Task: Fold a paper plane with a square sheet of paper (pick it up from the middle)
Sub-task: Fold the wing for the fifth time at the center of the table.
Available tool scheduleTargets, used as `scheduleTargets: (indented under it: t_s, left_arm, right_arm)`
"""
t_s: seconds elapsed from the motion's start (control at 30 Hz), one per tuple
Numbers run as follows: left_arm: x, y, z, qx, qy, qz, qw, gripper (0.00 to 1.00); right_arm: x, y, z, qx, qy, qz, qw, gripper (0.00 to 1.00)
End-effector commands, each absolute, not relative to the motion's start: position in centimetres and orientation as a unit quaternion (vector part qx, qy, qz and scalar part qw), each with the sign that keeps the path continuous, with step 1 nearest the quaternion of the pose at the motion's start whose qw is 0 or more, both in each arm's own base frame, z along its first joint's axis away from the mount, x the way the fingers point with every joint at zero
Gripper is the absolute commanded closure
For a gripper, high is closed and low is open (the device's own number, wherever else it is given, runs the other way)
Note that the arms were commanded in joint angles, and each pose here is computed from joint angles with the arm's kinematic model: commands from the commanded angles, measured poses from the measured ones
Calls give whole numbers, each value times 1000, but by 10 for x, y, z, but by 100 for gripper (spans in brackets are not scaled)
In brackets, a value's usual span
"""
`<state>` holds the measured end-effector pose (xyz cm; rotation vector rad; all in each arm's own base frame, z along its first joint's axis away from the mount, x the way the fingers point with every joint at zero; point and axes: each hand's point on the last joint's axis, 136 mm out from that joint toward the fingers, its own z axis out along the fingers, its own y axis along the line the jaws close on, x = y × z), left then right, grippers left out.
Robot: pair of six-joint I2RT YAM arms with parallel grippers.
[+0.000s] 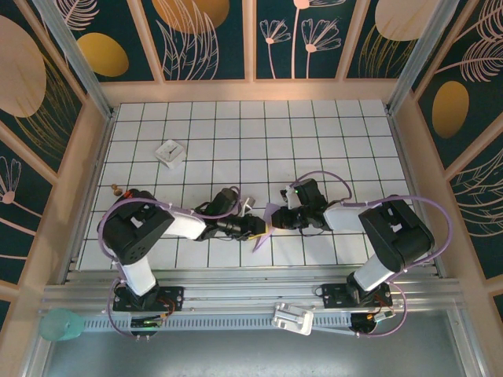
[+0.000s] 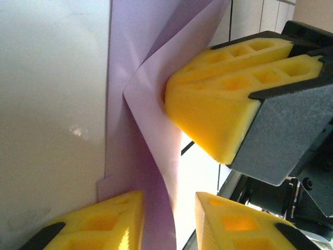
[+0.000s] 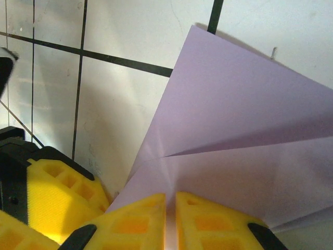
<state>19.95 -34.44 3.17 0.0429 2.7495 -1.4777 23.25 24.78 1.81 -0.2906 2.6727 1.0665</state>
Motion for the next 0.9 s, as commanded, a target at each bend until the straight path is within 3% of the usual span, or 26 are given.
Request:
scheduleTargets:
  t_s: [0.0, 0.3, 0.6, 0.87]
  left_arm:
    - [201, -336, 44, 30, 890, -454, 33, 65]
    - [193, -335, 42, 78, 908, -408, 44, 57]
    - [188, -337, 27, 88, 916, -390, 28, 75]
    - [185, -330, 18, 71, 921, -382, 22, 86]
  right_arm:
    - [222, 232, -7, -92, 937, 325, 94, 86]
    - [224, 233, -7, -95, 936, 325, 95, 86]
    - [225, 234, -6, -96, 936, 324, 96, 87]
    - [231, 239, 2, -98, 932, 332, 104, 85]
